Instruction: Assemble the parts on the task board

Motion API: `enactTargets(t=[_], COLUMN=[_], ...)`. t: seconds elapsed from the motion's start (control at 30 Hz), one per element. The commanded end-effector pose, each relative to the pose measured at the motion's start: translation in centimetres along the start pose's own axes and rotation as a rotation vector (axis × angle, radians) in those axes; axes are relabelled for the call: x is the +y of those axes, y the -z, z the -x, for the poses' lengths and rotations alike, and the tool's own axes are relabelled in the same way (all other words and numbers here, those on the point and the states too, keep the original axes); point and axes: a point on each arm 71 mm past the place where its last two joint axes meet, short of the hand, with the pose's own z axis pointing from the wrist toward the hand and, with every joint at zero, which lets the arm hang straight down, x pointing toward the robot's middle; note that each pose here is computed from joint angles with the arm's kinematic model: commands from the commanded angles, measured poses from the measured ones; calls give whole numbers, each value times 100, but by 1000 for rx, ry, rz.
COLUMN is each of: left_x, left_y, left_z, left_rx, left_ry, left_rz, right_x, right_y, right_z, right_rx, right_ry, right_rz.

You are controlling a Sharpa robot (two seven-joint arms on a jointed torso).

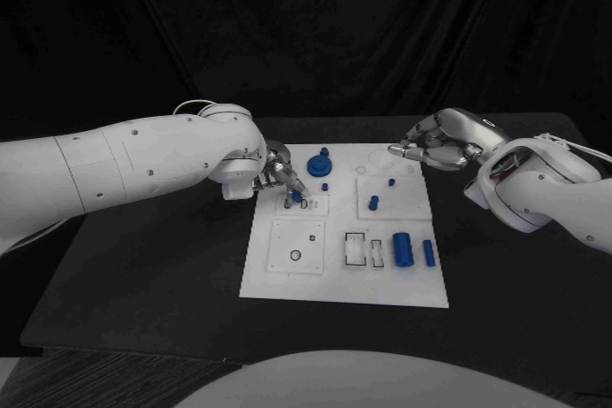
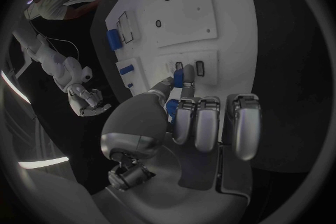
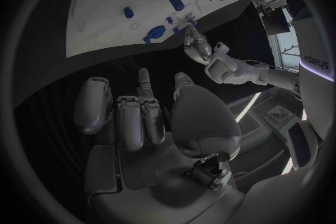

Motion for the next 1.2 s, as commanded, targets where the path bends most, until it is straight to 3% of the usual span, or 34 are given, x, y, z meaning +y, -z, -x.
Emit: enactTargets(t=[0.03, 1.2], left_x=[-13, -17], left_y=[-7, -91], left_z=[-13, -117], left_rx=[-7, 30], left_ry=[14, 6], left_rz=[-16, -14], right_x=[-5, -25], right_y=[-3, -14], right_z=[-18, -56], right_rx=[9, 22], right_ry=[-3, -2], right_rz=[-13, -18])
